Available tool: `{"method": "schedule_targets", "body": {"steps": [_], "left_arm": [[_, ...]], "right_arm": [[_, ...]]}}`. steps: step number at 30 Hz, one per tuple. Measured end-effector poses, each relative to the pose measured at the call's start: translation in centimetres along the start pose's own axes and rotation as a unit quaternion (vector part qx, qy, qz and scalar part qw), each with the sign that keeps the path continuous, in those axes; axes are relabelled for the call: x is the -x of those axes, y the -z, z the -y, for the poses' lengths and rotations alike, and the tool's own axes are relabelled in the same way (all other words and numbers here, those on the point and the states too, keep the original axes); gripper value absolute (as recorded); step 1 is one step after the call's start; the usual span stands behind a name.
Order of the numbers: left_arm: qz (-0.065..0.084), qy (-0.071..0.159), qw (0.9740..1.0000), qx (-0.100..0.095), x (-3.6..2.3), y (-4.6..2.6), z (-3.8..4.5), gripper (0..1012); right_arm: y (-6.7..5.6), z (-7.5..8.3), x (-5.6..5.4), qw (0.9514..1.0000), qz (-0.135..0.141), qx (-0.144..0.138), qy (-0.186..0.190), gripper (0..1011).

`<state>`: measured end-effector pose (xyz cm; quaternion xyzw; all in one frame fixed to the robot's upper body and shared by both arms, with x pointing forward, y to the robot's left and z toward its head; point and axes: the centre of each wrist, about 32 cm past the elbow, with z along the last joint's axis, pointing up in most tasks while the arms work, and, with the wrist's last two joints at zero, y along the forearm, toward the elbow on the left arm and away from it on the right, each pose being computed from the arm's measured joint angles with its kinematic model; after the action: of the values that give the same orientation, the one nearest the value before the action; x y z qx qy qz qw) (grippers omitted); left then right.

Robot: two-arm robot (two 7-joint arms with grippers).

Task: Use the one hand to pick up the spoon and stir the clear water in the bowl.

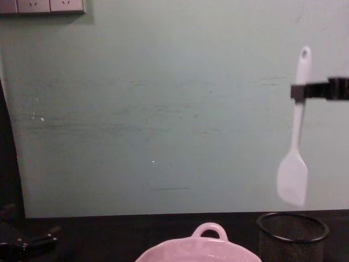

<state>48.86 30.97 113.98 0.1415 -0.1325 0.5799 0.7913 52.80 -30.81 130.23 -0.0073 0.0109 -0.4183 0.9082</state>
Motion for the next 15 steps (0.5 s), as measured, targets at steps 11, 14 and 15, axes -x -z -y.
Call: {"method": "schedule_targets", "body": {"steps": [11, 14, 15], "left_arm": [[0.000, 0.000, 1.0000, 0.000, 0.00, 0.00, 0.00, 1011], [0.000, 0.000, 1.0000, 0.000, 0.00, 0.00, 0.00, 1011], [0.000, 0.000, 1.0000, 0.000, 0.00, 0.00, 0.00, 1011]], "right_arm": [[-2.4, -2.3, 2.9, 0.9961, -0.012, -0.030, -0.082, 106], [-2.1, -3.0, 3.7, 0.9939, -0.020, -0.032, -0.103, 106], [-1.6, -3.6, 4.1, 0.9923, -0.027, -0.030, -0.117, 106]]}}
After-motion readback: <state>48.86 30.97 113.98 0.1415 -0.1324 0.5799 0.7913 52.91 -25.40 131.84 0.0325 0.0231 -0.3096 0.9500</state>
